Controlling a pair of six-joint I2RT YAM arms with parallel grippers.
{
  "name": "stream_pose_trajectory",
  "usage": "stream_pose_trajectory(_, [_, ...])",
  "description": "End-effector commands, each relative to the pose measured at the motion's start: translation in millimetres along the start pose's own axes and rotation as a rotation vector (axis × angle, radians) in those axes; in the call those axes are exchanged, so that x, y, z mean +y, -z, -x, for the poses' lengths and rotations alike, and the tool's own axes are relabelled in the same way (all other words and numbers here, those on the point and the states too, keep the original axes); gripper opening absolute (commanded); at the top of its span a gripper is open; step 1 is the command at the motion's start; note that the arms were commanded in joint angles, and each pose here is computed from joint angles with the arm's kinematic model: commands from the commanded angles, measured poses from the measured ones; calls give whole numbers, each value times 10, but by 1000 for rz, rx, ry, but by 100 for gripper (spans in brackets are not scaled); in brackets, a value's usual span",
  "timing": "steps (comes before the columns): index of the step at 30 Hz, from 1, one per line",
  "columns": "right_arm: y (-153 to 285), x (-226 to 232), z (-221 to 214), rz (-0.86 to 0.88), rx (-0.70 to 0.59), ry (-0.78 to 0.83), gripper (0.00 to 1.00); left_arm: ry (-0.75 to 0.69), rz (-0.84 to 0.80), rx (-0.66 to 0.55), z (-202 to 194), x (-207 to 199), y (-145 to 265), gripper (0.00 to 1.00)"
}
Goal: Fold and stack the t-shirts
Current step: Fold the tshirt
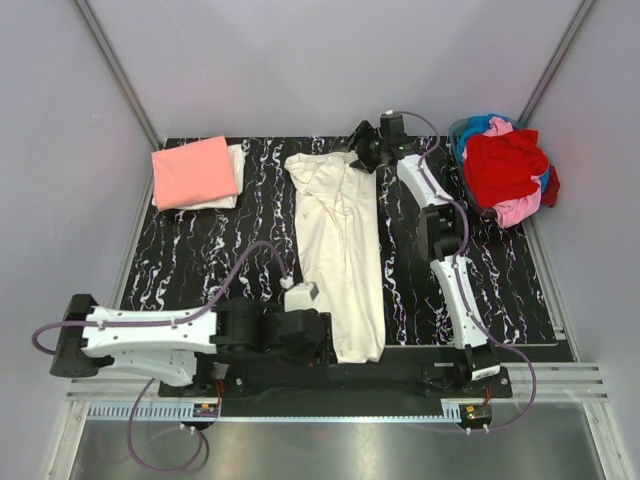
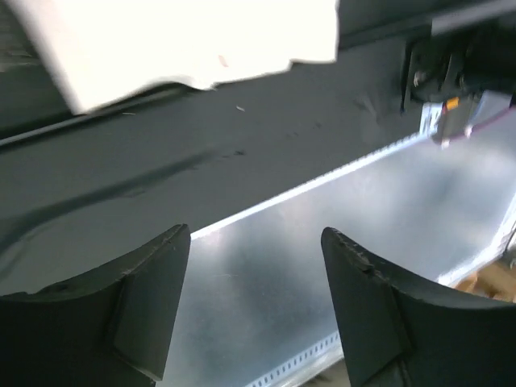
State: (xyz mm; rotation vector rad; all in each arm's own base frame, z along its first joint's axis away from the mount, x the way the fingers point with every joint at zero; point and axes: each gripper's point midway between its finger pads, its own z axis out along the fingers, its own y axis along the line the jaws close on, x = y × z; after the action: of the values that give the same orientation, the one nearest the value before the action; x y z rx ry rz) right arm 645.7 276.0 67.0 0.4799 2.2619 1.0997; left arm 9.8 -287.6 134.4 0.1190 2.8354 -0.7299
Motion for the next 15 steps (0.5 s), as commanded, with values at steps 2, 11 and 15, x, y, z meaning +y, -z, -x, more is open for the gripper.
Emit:
stream_pose_trajectory(2, [892, 1216, 639, 195, -186, 204, 90, 40, 182, -208, 457, 582, 190, 78])
stream_pose_trajectory(11, [1967, 1193, 220, 24, -168, 281, 96, 73, 142, -427, 1893, 861, 318, 81])
stream_pose_trajectory(15, [2364, 736, -453, -86, -97, 237, 87, 92, 235, -449, 2712, 1092, 203, 76])
